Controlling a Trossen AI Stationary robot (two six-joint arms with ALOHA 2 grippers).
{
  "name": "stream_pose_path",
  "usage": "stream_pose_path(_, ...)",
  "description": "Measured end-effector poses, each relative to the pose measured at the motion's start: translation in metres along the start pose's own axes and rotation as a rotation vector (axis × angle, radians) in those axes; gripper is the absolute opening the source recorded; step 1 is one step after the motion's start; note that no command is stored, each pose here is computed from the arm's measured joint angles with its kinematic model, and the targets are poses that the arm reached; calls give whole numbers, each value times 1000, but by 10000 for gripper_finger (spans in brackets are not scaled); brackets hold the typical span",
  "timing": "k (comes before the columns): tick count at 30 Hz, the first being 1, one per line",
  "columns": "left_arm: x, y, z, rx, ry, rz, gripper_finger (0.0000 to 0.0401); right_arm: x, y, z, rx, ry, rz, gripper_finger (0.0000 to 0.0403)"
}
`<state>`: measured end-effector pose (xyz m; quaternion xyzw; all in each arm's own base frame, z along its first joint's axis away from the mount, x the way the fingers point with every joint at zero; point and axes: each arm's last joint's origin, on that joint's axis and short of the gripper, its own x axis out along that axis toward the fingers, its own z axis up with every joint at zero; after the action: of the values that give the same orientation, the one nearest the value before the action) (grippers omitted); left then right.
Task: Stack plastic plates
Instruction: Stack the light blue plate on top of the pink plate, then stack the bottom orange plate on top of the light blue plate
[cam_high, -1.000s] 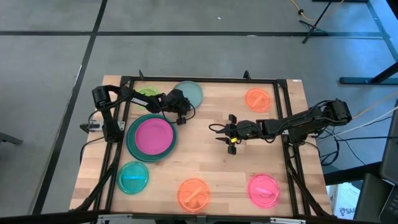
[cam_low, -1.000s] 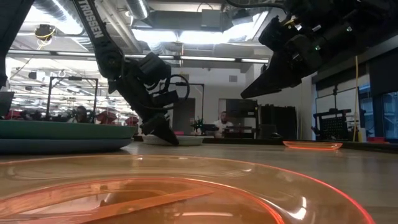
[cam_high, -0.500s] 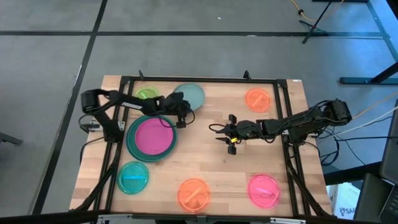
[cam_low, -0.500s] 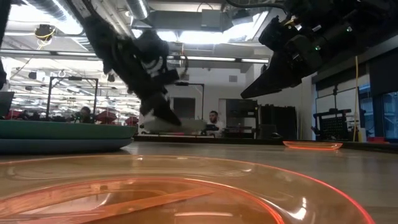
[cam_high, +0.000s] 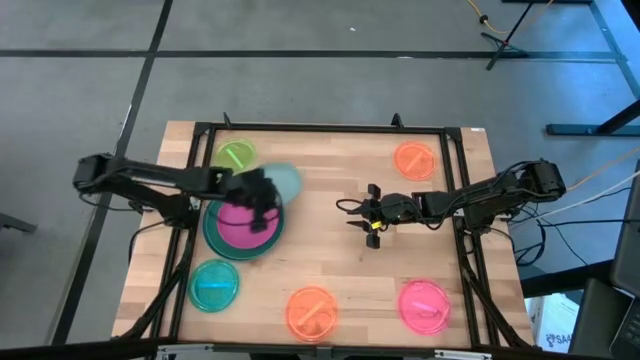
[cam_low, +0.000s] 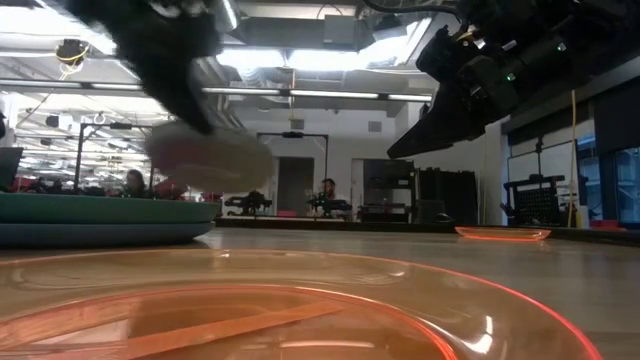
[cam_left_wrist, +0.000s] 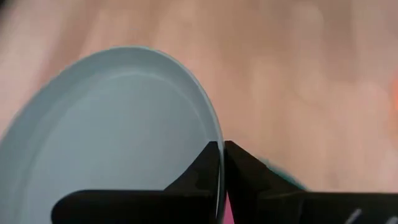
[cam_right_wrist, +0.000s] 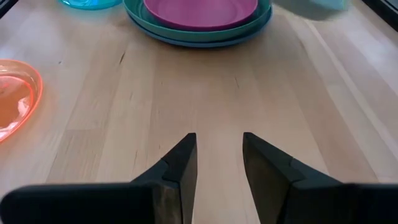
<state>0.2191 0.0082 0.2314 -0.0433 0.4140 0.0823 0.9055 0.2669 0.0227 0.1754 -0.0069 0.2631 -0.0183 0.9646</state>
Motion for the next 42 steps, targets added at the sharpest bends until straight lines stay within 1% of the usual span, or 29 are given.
stream_pose_path(4, -25, -18, -20, -57, 96, -46, 14, 0, 0, 0, 2, 0, 0, 120)
stream_pose_path(6, -35, -28, -26, -63, 107, -57, 14, 0, 0, 0, 1, 0, 0, 120)
stream_pose_path(9, -41, -43, -34, -61, 120, -83, 14, 0, 0, 0, 2, -1, 0, 120)
stream_pose_path(11, -42, -54, -41, -44, 124, -93, 14, 0, 0, 0, 2, -1, 0, 120)
stream_pose_path(14, -37, -65, -56, -52, 154, -69, 14, 0, 0, 0, 2, -1, 0, 120)
stream_pose_path(16, -33, -68, -68, -63, 179, -39, 14, 0, 0, 0, 2, -2, 0, 120)
stream_pose_path(20, -27, -74, -82, -57, 156, -35, 14, 0, 0, 0, 2, -2, 0, 120)
stream_pose_path(24, -24, -75, -83, -84, 102, -3, 14, 0, 0, 0, 2, -5, 2, 120)
stream_pose_path(27, -24, -75, -82, -110, 88, 5, 15, 0, 0, 2, 7, -15, 11, 120)
stream_pose_path(28, -24, -75, -82, -116, 88, 6, 17, 0, 0, 2, 26, -20, 12, 120)
stream_pose_path(31, -23, -75, -83, -124, 96, 15, 39, 0, 0, 2, 78, -22, 12, 120)
stream_pose_path(33, -23, -75, -83, -127, 93, 15, 61, 0, 1, 2, 102, -22, 19, 120)
stream_pose_path(35, -23, -75, -83, -128, 94, 16, 87, 0, 6, 2, 107, -21, 51, 120)
stream_pose_path(39, -23, -76, -81, -127, 76, 1, 128, 5, 26, 2, 78, -38, 117, 120)
stream_pose_path(42, -25, -83, -78, -81, 12, -37, 141, 13, 44, 7, 49, -29, 142, 120)
